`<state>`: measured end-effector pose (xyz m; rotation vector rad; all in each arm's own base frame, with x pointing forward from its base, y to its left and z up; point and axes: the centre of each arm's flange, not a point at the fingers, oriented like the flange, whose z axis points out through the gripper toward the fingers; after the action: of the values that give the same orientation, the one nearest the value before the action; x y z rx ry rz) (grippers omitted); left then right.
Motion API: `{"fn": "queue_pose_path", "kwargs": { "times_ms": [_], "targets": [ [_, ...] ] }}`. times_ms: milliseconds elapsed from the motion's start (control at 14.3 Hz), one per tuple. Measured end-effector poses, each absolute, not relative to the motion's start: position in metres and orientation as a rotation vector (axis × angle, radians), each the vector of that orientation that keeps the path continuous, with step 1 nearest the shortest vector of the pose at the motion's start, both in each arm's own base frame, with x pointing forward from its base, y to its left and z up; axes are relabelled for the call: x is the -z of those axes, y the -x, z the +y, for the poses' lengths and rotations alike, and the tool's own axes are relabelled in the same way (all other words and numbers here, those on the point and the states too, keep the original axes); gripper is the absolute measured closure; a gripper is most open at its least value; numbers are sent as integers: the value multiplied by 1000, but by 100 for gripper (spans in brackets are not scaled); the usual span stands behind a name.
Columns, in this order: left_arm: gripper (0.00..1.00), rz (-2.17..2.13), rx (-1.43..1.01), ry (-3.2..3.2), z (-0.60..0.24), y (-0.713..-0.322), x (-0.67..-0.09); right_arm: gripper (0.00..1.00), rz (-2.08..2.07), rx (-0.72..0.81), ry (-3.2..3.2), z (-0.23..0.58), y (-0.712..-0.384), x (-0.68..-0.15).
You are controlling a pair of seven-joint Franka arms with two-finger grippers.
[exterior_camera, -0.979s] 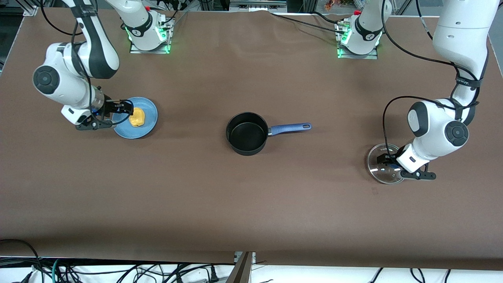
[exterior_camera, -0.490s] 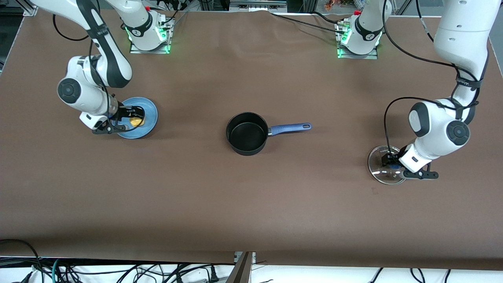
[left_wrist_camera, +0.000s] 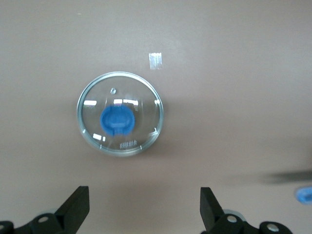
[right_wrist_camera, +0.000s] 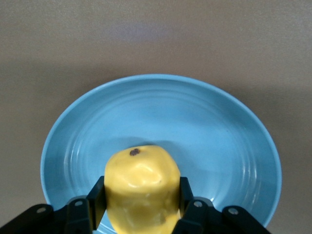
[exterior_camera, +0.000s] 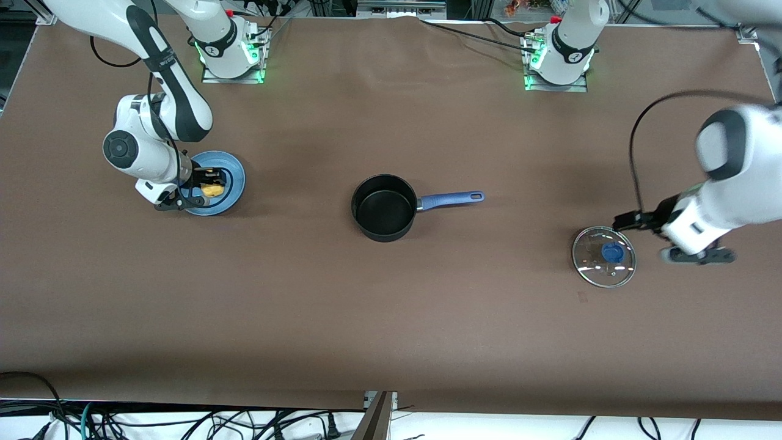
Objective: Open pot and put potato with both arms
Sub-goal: 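Carry the potato over the pot with the right gripper while the left gripper withdraws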
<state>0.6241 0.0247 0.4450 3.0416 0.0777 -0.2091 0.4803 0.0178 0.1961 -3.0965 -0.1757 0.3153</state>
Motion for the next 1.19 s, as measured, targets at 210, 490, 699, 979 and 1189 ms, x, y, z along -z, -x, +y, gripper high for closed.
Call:
{"fn": "queue_pose_path", "kwargs": {
  "times_ms": [210, 490, 699, 979, 1189],
  "targets": [
    [0, 80, 237, -3060, 25, -610, -524, 38, -198, -364, 3088, 26, -494, -218],
    [0, 87, 212, -3100, 34, -601, -577, 38, -112, -474, 3093, 69, -536, -305],
    [0, 78, 204, -3099, 30, -599, -585, 38, 67, -461, 3070, 130, -555, -357],
    [0, 139, 230, -3096, 9, -598, -585, 38, 357, -459, 3003, 234, -561, -366],
    [0, 144, 231, -3096, 7, -598, -585, 38, 586, -442, 2957, 311, -571, -350]
  ]
}}
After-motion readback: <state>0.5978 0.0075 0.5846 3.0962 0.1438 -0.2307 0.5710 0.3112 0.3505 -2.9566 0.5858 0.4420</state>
